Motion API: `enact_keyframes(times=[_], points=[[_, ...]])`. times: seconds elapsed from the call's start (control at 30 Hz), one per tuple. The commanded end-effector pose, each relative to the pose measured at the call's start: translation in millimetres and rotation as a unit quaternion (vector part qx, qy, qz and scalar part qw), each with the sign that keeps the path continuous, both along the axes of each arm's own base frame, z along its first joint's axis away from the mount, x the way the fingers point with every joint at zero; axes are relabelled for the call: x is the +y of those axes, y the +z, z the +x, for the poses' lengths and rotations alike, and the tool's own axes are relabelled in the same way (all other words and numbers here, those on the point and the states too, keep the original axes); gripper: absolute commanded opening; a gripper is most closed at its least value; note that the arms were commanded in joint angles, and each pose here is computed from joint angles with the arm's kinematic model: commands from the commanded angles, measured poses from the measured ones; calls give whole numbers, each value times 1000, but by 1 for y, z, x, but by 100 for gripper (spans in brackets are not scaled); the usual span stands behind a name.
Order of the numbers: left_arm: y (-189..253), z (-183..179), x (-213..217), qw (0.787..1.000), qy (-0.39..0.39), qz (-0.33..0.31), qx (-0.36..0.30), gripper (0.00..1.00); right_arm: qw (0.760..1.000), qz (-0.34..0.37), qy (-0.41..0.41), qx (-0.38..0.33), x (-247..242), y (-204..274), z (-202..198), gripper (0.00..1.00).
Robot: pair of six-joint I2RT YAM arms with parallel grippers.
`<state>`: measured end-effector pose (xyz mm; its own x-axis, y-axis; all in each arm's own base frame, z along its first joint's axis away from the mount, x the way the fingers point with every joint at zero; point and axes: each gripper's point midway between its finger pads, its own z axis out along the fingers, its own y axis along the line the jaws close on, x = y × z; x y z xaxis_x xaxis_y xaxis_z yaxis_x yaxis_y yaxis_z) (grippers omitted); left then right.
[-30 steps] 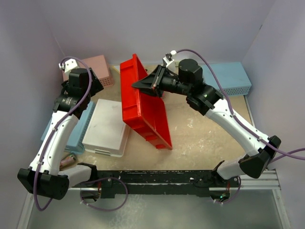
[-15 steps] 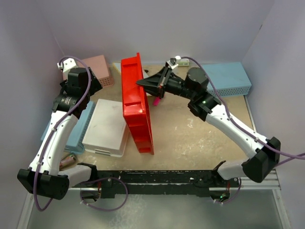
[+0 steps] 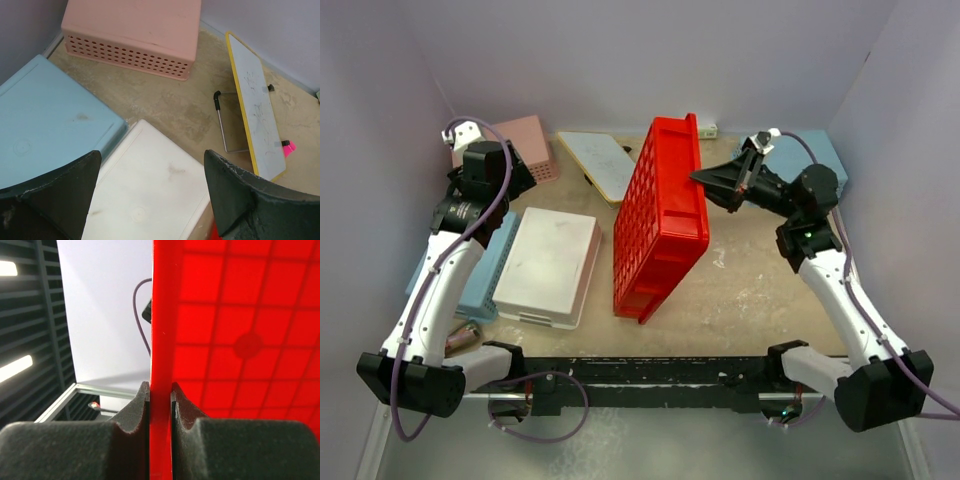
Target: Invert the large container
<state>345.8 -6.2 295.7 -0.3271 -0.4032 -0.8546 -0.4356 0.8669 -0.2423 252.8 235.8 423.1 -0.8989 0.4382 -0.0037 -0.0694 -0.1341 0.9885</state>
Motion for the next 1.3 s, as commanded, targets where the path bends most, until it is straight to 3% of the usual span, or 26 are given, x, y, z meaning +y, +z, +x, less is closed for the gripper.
enact_keyframes(times=[0.0, 0.23, 0.5, 0.6, 0.77, 0.87, 1.07, 1.27], points=[[24, 6, 1, 999, -3, -1, -35, 81, 990, -79, 116, -22, -16, -56, -29, 8], [18, 8, -2, 1000, -9, -4, -29, 81, 982, -158, 103, 11, -59, -111, -37, 21], [4, 10, -13, 999, -35, -20, -16, 81, 962, -266, 33, 46, -87, -137, -18, 34], [-7, 8, -31, 996, -78, -47, -8, 81, 944, -326, 2, 52, -104, -143, -8, 36], [-42, -8, -74, 978, -171, -113, 23, 80, 929, -363, -43, 57, -120, -142, 3, 40], [-62, -23, -97, 971, -203, -120, 42, 80, 916, -391, -66, 67, -131, -146, 7, 40], [-96, -46, -149, 954, -256, -136, 77, 80, 873, -460, -132, 91, -167, -150, 14, 41], [-116, -52, -154, 956, -248, -121, 95, 80, 817, -531, -198, 108, -205, -147, 17, 47]])
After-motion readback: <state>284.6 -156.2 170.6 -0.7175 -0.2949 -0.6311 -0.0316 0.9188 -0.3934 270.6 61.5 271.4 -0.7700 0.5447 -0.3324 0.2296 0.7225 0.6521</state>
